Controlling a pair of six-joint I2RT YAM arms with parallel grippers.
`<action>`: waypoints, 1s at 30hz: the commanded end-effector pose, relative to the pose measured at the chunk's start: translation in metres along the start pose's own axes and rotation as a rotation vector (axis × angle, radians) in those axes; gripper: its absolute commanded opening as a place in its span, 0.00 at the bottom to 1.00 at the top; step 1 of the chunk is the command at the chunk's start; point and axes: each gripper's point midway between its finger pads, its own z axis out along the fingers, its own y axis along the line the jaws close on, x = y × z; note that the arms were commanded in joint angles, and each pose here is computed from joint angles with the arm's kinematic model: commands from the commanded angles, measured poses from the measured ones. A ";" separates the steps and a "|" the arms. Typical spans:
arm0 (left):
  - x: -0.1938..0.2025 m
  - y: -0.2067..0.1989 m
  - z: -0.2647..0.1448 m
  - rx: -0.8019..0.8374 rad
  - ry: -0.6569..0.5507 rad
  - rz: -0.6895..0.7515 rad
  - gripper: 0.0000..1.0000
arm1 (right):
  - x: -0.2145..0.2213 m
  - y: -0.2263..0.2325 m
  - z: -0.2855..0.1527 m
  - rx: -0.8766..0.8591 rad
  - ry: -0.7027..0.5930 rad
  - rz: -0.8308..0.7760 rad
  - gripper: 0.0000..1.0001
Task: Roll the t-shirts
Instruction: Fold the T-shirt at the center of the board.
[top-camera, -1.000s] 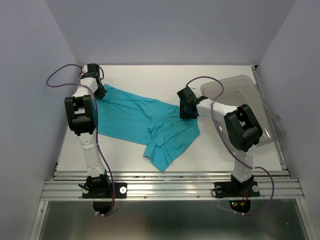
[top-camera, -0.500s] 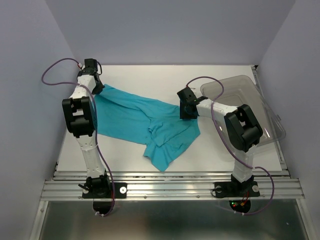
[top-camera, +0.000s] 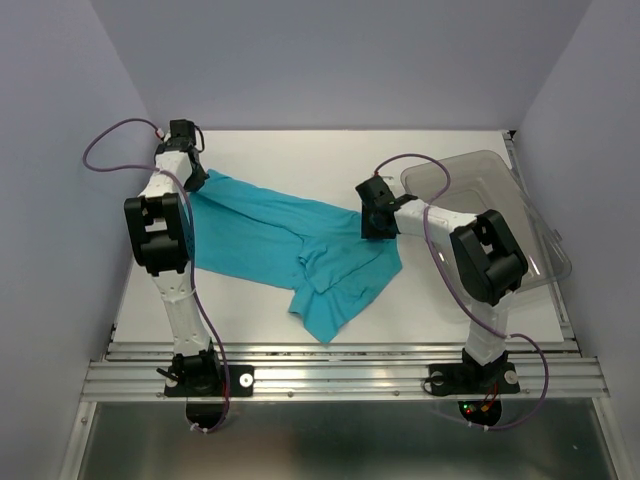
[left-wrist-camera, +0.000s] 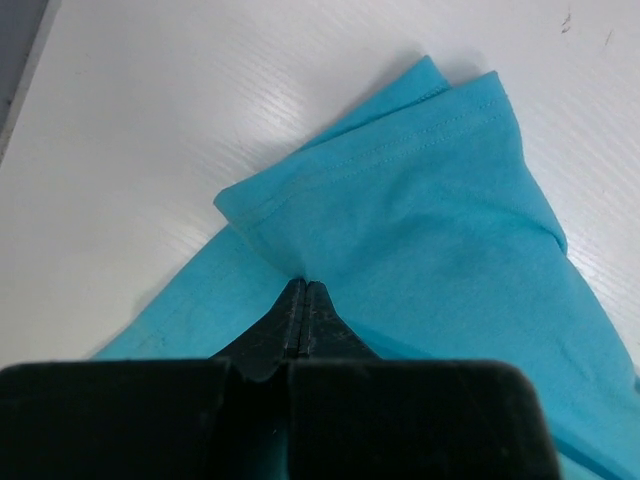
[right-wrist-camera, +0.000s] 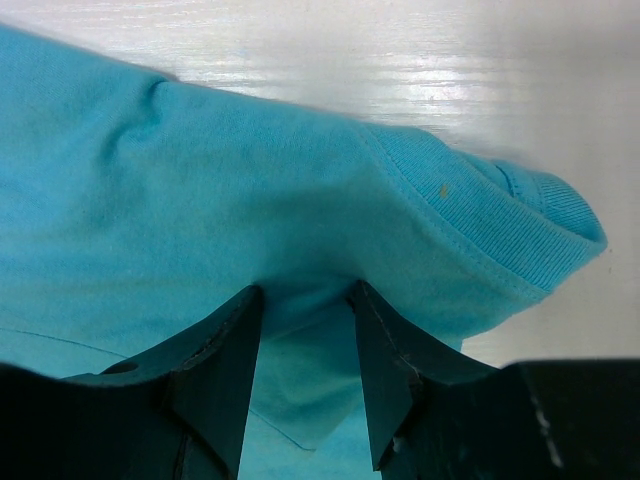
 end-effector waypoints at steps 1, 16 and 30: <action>-0.003 0.006 -0.013 -0.015 -0.018 0.007 0.00 | -0.004 -0.018 -0.005 0.057 -0.014 -0.001 0.48; -0.012 0.008 -0.041 -0.004 -0.048 -0.011 0.60 | -0.031 -0.005 -0.026 -0.013 -0.070 -0.004 0.55; -0.003 -0.061 -0.028 0.190 -0.013 0.038 0.52 | -0.040 0.027 -0.004 -0.093 -0.031 -0.006 0.55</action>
